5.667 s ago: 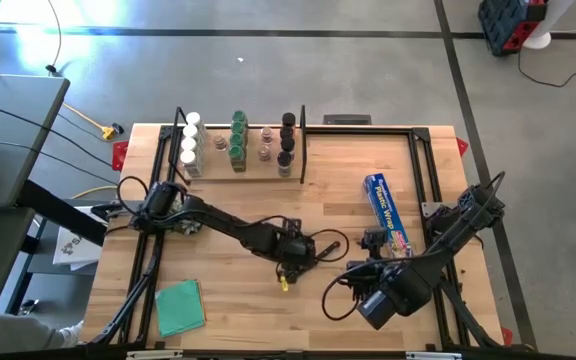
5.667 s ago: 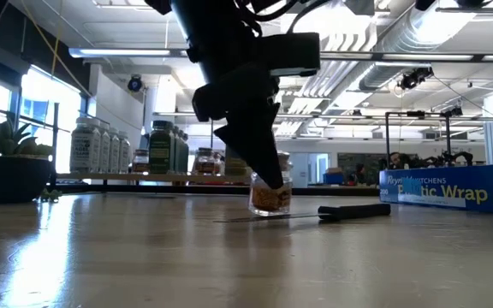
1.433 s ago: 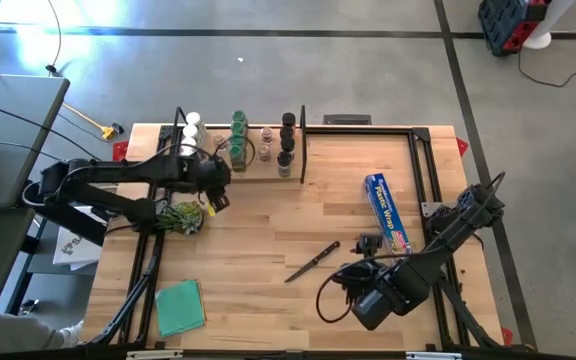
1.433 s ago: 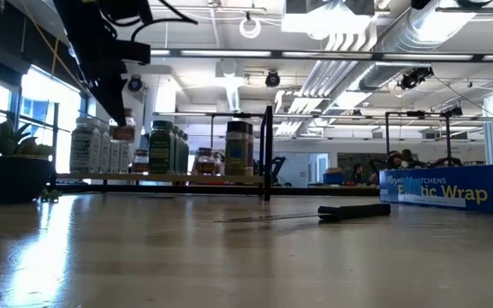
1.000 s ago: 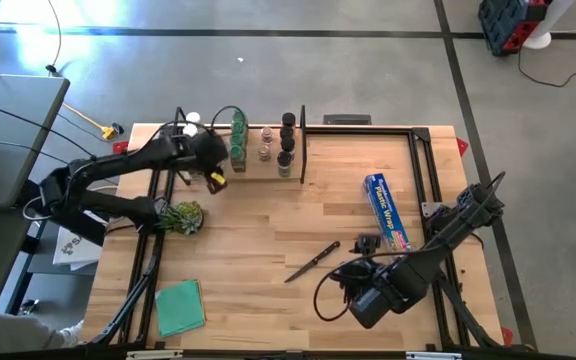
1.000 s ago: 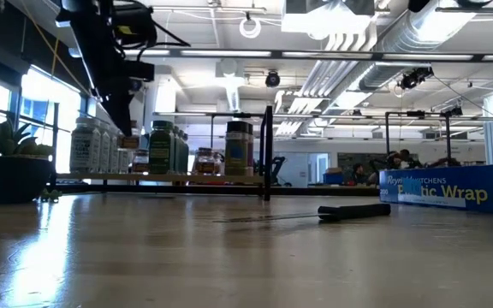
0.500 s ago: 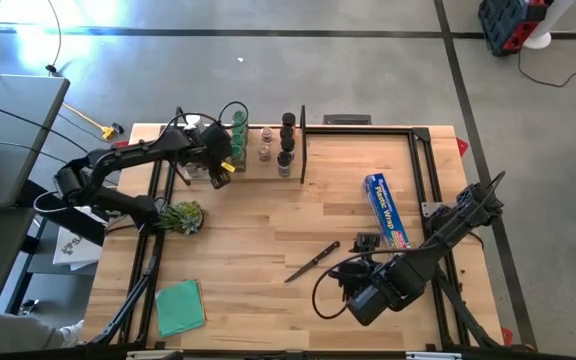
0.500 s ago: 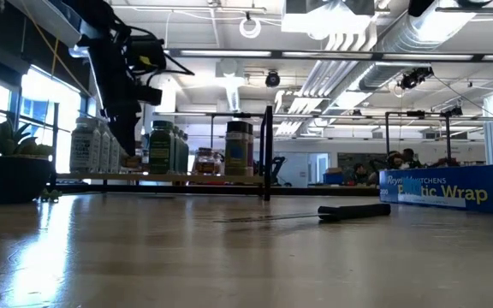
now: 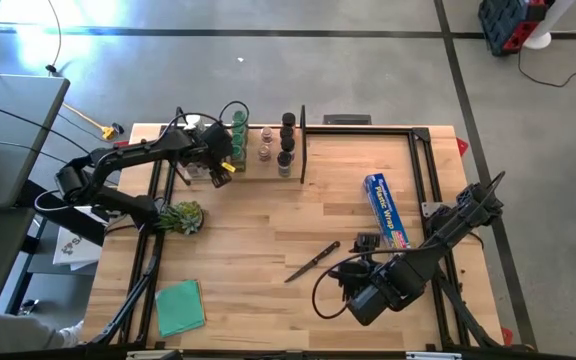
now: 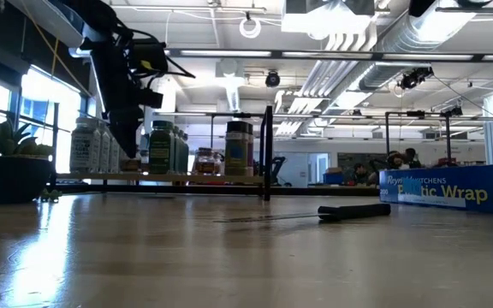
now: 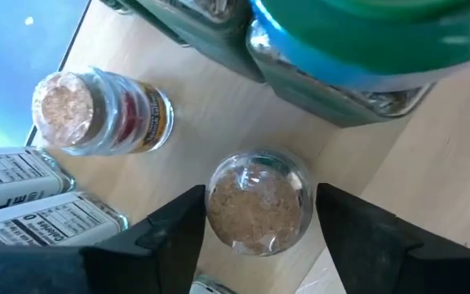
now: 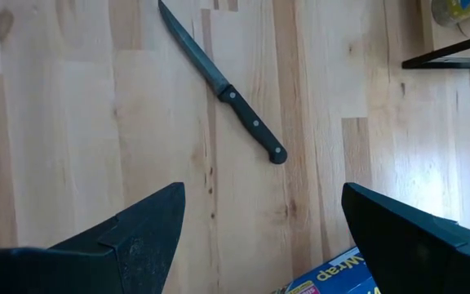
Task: Shelf spices
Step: Put the brown lid seasoning bottle on the shelf
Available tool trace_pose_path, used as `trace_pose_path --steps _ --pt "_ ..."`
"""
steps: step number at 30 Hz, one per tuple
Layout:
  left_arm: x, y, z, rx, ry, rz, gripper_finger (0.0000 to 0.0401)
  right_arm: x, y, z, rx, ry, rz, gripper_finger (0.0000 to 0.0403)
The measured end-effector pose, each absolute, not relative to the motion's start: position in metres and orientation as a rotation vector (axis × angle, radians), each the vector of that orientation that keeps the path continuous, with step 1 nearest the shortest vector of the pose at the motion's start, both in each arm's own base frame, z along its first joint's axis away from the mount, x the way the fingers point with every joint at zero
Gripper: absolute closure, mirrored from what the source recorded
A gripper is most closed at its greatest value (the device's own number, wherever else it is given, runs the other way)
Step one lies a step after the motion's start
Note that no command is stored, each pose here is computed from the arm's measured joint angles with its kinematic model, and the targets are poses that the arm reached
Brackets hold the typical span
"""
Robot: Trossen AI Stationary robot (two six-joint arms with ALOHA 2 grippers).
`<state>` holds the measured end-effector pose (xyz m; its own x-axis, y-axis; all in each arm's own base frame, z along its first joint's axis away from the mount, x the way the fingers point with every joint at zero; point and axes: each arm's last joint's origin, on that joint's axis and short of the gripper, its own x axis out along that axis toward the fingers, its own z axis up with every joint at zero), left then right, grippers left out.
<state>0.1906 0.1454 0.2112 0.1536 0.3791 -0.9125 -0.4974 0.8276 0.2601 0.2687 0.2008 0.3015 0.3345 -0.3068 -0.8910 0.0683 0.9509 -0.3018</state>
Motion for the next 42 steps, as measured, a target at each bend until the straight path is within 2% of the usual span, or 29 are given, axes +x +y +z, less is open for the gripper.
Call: trace_pose_path --steps 34,42 --pt "0.2 0.139 0.216 0.094 1.281 0.735 0.0172 0.269 0.201 0.301 -0.219 1.206 -0.247 0.0077" --pt "0.209 0.14 0.235 0.137 1.242 0.757 0.0172 0.269 0.201 0.301 -0.218 1.206 -0.246 0.0077"
